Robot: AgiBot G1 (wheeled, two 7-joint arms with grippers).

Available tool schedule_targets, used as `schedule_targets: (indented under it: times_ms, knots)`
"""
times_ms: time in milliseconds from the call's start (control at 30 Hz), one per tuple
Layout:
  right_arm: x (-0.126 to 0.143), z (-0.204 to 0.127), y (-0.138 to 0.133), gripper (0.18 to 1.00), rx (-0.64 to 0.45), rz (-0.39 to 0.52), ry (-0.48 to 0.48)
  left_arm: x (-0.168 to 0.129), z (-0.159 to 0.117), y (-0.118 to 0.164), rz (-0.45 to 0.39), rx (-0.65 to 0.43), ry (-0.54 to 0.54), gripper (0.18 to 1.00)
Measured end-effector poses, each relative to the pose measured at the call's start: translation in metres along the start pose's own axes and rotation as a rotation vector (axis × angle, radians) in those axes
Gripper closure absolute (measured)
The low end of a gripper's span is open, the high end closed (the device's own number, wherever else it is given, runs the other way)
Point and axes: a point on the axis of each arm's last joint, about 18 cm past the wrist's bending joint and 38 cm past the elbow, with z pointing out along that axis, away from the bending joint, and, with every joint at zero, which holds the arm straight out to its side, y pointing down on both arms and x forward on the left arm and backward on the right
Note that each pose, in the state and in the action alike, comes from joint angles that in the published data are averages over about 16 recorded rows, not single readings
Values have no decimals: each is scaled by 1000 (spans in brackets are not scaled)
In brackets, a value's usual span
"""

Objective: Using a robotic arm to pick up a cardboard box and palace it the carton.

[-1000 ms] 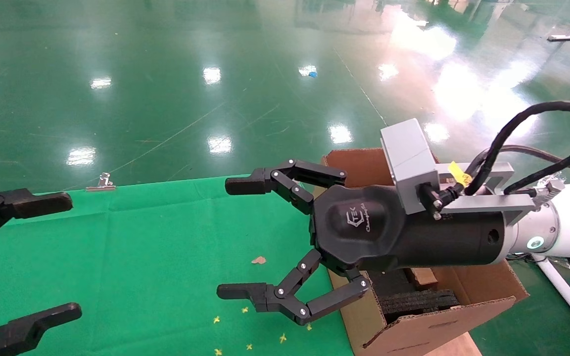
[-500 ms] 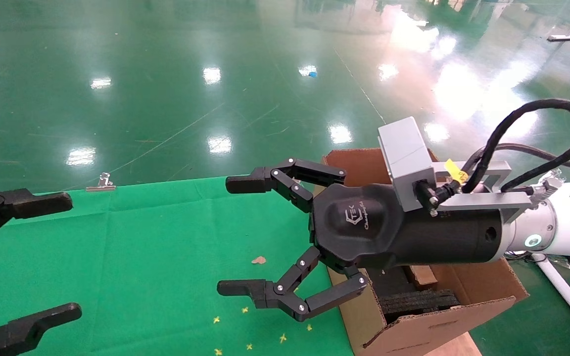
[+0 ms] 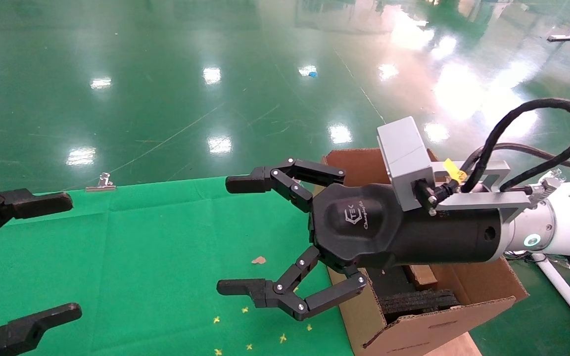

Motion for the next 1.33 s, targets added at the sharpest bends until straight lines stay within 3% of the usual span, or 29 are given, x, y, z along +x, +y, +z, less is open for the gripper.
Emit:
schedule_targets:
  times_ms: [1333]
  knots:
    - [0,0,0,178,-1,1,1,0,0,0,0,0,0,184]
